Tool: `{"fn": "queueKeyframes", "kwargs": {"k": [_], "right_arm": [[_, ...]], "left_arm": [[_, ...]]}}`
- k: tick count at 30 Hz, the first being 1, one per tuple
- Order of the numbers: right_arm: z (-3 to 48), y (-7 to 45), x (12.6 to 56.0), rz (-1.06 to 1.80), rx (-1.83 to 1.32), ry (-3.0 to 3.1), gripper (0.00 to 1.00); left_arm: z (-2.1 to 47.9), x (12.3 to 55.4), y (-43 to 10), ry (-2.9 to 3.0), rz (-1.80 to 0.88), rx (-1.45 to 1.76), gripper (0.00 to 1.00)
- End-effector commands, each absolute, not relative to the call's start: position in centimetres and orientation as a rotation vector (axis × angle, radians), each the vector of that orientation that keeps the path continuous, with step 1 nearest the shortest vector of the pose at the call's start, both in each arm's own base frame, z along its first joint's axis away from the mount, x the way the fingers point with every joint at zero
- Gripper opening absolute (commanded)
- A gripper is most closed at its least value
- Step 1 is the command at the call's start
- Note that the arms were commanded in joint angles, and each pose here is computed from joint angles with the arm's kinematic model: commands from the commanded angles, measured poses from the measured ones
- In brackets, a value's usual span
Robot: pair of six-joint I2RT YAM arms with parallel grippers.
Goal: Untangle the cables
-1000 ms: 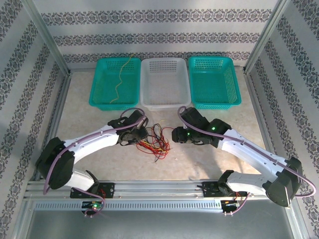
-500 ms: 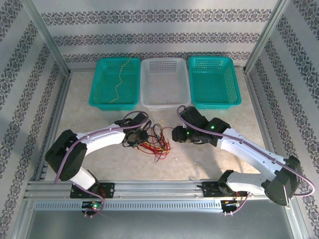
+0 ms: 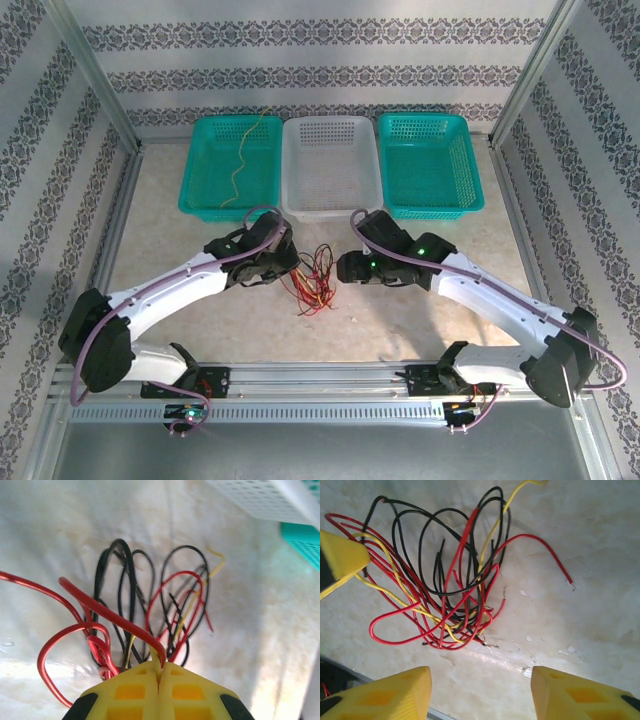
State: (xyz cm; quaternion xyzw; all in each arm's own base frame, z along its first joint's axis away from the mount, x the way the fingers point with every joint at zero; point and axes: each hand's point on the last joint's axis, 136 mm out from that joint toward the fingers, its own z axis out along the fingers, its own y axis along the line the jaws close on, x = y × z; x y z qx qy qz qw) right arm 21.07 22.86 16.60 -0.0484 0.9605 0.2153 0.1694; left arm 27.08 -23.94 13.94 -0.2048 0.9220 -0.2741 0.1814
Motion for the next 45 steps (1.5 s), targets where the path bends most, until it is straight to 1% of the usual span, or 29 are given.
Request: {"fn": "queueKeyframes", "kwargs": {"k": [1,6,10,15,21,25,28,31,37,39,42,43,45], "right_arm": [[19.0,24.5,22.6,0.696,-0.145,2.662,0.59],[20.0,26.2,24.0,0.739,-0.159,2.639,0.62],[19.1,26.7,25.0,0.760,-0.131,2.653,0.62],[15.4,26.5,24.7,0.773,-0.103,2.718,0.59],[10.0,25.7,23.0,0.741,-0.075,2.831,0.56],[7.3,23.7,22.4,0.633,-0.039,2.887,0.54],[6.8,21.5,22.5,0.564,0.010,2.906,0.53],[8.4,19.7,23.2,0.530,0.022,2.878,0.52],[16.6,18.1,24.4,0.460,-0.088,2.690,0.58],[19.5,19.2,24.2,0.516,-0.168,2.605,0.63],[23.4,22.7,22.9,0.665,-0.365,2.471,0.69],[24.5,23.8,22.3,0.700,-0.428,2.430,0.70],[25.6,25.7,21.5,0.739,-0.519,2.379,0.70]], "left_arm": [[18.1,27.2,-26.6,2.543,-0.962,-0.429,0.00],[21.9,26.7,-28.2,2.476,-1.108,-0.321,0.00],[25.1,26.7,-28.3,2.373,-1.190,-0.285,0.00],[27.4,27.0,-28.0,2.285,-1.226,-0.280,0.00],[29.0,28.1,-27.4,2.167,-1.254,-0.336,0.00],[29.5,28.7,-26.3,2.117,-1.265,-0.393,0.00],[29.2,28.7,-25.3,2.114,-1.266,-0.428,0.00],[28.5,28.6,-24.5,2.126,-1.256,-0.455,0.00],[26.0,28.0,-23.9,2.204,-1.208,-0.489,0.00],[25.1,27.9,-23.8,2.223,-1.210,-0.513,0.00],[24.3,28.0,-24.2,2.245,-1.238,-0.513,0.00],[24.2,28.0,-24.3,2.254,-1.239,-0.509,0.00],[24.1,28.1,-24.3,2.260,-1.234,-0.503,0.00]]}}
